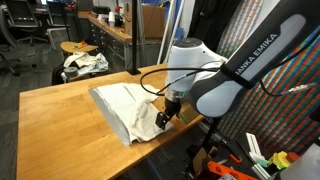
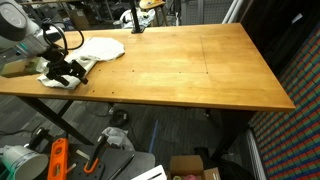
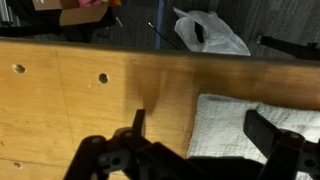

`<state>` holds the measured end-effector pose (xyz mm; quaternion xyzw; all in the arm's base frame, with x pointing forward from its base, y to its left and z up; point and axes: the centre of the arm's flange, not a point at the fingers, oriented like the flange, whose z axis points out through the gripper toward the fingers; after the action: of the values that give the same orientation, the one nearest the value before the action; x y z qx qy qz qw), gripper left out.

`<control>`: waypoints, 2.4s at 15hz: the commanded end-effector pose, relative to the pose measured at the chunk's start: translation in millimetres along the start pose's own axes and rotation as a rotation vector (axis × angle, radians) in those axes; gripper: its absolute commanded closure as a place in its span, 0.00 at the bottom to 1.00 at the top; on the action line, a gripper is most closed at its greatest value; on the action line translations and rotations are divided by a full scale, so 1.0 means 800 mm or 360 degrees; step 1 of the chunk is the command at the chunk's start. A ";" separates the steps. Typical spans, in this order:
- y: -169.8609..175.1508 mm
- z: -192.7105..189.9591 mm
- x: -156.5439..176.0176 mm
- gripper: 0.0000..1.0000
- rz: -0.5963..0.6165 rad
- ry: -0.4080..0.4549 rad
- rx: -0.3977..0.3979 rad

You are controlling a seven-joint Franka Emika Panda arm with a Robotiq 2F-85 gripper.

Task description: Fold the cloth once

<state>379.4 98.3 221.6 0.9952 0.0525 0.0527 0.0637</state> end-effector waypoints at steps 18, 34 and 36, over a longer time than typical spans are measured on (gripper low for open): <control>0.051 0.021 -0.004 0.00 0.0109 0.0105 -0.0123; 0.095 -0.079 0.072 0.00 0.0343 0.0253 0.0207; 0.102 -0.091 0.097 0.00 0.0397 0.0321 0.0246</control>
<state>429.9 47.0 264.0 0.9905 -0.0527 0.1272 -0.0038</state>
